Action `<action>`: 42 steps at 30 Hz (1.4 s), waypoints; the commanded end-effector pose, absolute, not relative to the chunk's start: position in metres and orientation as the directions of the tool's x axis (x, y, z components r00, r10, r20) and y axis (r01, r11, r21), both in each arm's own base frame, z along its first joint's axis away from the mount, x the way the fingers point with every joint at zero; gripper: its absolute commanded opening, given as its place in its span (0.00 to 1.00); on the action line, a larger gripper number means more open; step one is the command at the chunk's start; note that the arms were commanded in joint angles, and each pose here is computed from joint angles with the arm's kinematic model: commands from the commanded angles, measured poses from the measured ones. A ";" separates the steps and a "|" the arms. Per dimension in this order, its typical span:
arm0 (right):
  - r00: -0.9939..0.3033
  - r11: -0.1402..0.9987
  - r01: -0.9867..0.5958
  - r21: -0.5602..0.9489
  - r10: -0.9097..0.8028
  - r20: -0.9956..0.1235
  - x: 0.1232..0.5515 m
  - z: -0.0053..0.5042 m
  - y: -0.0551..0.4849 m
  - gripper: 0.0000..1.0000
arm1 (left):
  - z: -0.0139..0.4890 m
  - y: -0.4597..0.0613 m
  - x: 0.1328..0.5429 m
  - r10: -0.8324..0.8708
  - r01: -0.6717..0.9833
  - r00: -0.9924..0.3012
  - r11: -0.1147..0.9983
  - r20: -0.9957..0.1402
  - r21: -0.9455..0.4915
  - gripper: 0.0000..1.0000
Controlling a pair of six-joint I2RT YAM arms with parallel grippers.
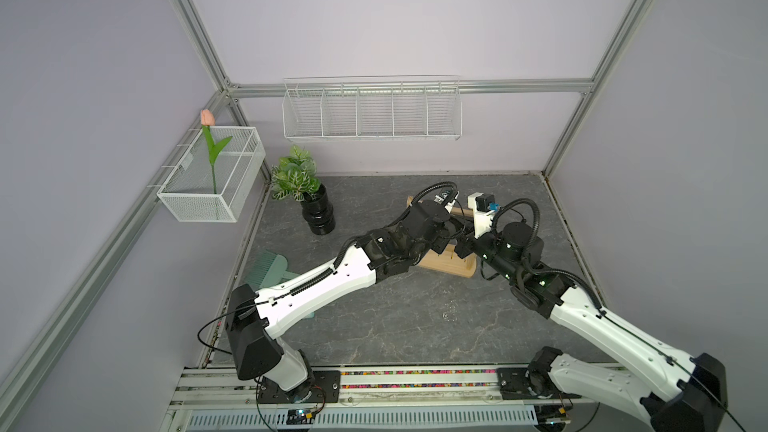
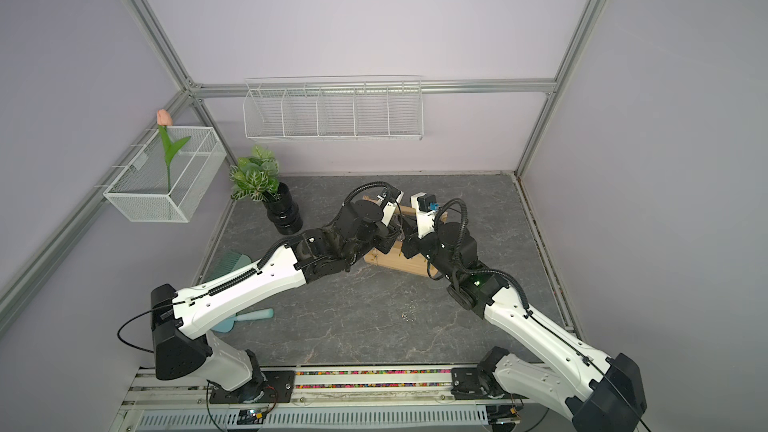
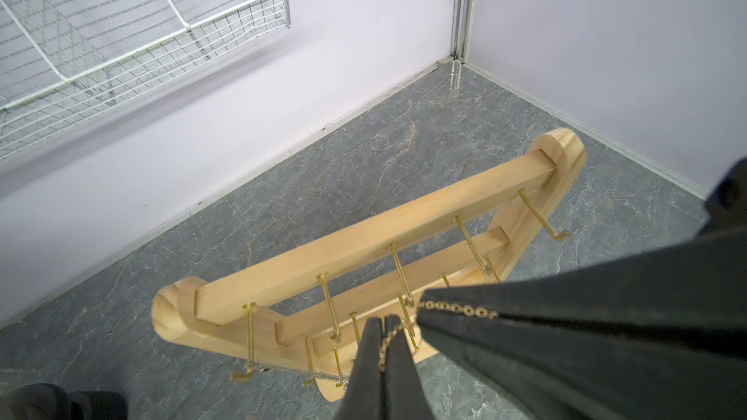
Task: Hang the necklace on the jewelry display stand
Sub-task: Hang the necklace on the stand.
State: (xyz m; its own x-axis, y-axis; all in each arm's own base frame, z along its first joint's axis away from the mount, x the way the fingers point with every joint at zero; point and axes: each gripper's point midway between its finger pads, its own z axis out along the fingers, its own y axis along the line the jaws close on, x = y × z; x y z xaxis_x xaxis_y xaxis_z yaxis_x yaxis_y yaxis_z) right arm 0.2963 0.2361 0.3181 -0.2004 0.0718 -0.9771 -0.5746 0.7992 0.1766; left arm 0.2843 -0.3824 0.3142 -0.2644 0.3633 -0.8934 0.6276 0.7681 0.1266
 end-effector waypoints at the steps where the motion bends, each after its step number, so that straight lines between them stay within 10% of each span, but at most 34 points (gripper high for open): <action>1: -0.172 0.830 -0.541 0.137 0.050 -0.984 0.305 0.324 0.227 0.07 | 0.320 -0.386 0.289 0.345 0.623 -0.282 0.776 -0.895 0.102 0.00; 42: -0.216 0.821 -0.548 0.161 0.047 -0.975 0.323 0.312 0.225 0.10 | 0.261 -0.381 0.299 0.338 0.532 -0.450 0.845 -0.827 0.055 0.00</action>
State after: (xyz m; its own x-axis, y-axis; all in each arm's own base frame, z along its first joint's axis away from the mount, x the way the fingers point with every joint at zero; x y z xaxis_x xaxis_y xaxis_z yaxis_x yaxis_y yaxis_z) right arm 0.3195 0.2263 0.2962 -0.2565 0.0285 -0.9661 -0.5467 0.8200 0.1693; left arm 0.2938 -0.3827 0.2786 -0.4170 0.3378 -0.8438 0.5611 0.8260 0.0534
